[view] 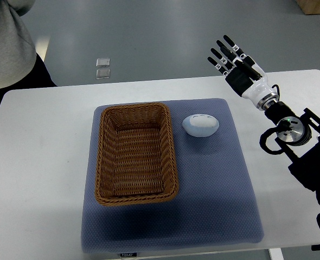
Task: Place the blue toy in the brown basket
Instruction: 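Swing the right hand over the table toward the white egg toy, then lower the right hand onto the white egg toy and close fingers, then lift the egg toy with the right hand off the cushion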
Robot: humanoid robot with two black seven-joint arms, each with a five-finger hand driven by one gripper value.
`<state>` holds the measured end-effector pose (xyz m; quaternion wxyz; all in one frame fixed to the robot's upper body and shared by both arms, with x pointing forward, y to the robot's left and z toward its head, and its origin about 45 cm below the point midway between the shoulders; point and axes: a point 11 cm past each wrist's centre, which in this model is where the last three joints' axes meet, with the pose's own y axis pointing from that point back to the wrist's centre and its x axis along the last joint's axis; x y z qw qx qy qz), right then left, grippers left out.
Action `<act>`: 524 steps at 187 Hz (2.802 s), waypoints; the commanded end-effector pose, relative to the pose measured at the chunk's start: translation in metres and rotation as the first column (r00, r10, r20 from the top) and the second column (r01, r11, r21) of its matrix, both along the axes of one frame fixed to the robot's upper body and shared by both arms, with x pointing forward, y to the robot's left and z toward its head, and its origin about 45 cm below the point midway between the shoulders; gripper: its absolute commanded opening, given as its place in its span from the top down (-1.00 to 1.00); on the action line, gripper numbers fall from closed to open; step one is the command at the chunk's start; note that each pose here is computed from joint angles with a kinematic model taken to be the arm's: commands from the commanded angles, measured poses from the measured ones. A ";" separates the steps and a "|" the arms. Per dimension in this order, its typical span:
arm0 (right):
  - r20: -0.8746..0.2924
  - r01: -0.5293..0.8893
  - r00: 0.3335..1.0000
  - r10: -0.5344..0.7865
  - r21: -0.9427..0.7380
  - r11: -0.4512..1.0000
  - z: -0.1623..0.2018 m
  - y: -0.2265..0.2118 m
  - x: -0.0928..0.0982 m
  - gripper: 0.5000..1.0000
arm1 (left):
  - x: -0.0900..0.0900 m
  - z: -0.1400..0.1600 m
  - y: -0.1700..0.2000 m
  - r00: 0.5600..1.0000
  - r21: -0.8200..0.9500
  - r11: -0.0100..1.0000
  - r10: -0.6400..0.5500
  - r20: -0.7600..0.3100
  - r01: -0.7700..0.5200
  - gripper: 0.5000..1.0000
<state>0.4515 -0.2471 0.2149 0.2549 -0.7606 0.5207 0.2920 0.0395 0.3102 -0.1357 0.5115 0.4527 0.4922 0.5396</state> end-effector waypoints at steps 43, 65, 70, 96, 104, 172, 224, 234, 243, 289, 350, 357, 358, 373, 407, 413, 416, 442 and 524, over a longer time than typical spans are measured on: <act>0.010 -0.018 1.000 0.018 -0.015 1.000 0.006 0.004 0.003 -0.64 | 0.000 0.000 0.000 1.000 0.002 1.000 -0.003 -0.001 0.003 -1.00; 0.032 -0.031 0.999 0.035 -0.106 0.994 0.013 -0.004 0.006 -0.64 | 0.000 0.000 0.000 1.000 0.001 1.000 -0.006 -0.002 0.006 -1.00; 0.047 -0.044 0.998 0.051 -0.143 0.989 0.018 -0.004 0.007 -0.64 | -0.001 0.000 0.000 1.000 0.002 1.000 -0.006 -0.002 0.006 -1.00; 0.107 -0.130 0.977 0.187 -0.397 0.908 0.039 0.002 0.014 -0.64 | -0.001 0.000 0.000 1.000 0.001 1.000 -0.008 -0.002 0.008 -1.00; 0.112 -0.165 0.960 0.255 -0.510 0.844 0.046 0.007 0.015 -0.64 | -0.001 0.000 0.000 1.000 0.001 1.000 -0.008 -0.002 0.008 -1.00; -0.333 -0.238 0.751 0.569 -0.942 -0.237 0.077 0.046 0.024 -0.64 | -0.001 0.000 -0.001 1.000 -0.002 1.000 -0.010 -0.002 0.010 -1.00; -0.477 -0.237 0.656 0.585 -0.866 -0.441 0.071 0.070 0.001 -0.64 | -0.001 0.000 -0.003 1.000 -0.006 1.000 -0.015 -0.004 0.015 -1.00; -0.466 -0.238 0.667 0.582 -0.873 -0.426 0.066 0.071 0.001 -0.64 | -0.001 0.000 -0.003 1.000 -0.007 1.000 -0.013 -0.004 0.013 -1.00; -0.463 -0.246 0.676 0.573 -0.875 -0.417 0.056 0.069 -0.001 -0.63 | -0.001 0.000 -0.002 1.000 -0.005 1.000 -0.013 -0.004 0.013 -1.00; -0.435 -0.252 0.725 0.534 -0.889 -0.382 0.024 0.065 -0.004 -0.61 | -0.001 0.000 -0.002 1.000 -0.003 1.000 -0.014 -0.004 0.014 -1.00; -0.424 -0.226 0.751 0.507 -0.885 -0.407 -0.017 0.073 -0.009 -0.55 | -0.001 0.000 -0.001 1.000 -0.001 1.000 -0.011 -0.004 0.011 -1.00; -0.425 -0.223 0.754 0.501 -0.883 -0.413 -0.021 0.073 -0.009 -0.46 | -0.001 0.000 -0.001 1.000 -0.001 1.000 -0.011 -0.004 0.011 -1.00; -0.425 -0.223 0.754 0.501 -0.883 -0.413 -0.021 0.073 -0.009 -0.46 | -0.001 0.000 -0.001 1.000 -0.001 1.000 -0.011 -0.004 0.011 -1.00; -0.432 -0.210 0.752 0.498 -0.873 -0.439 -0.026 0.072 -0.009 -0.13 | -0.001 0.000 -0.001 1.000 -0.001 1.000 -0.010 -0.004 0.010 -1.00; -0.430 -0.201 0.760 0.488 -0.869 -0.453 -0.025 0.068 -0.007 0.95 | -0.001 0.000 0.000 1.000 0.001 1.000 -0.009 -0.004 0.009 -1.00; -0.431 -0.203 0.763 0.482 -0.867 -0.454 -0.023 0.064 -0.006 0.97 | -0.001 0.000 0.000 1.000 0.001 1.000 -0.009 -0.004 0.009 -1.00; -0.431 -0.203 0.764 0.480 -0.867 -0.455 -0.022 0.062 -0.005 0.98 | -0.001 0.000 0.000 1.000 0.001 1.000 -0.008 -0.004 0.008 -1.00; -0.406 -0.183 0.785 0.467 -0.873 -0.452 0.010 0.046 0.008 1.00 | -0.001 0.000 -0.001 1.000 -0.001 1.000 -0.008 -0.003 0.008 -1.00; -0.234 -0.080 0.688 0.687 -0.965 -0.248 0.139 0.120 -0.015 1.00 | -0.001 0.000 -0.001 1.000 -0.001 1.000 -0.008 -0.003 0.008 -1.00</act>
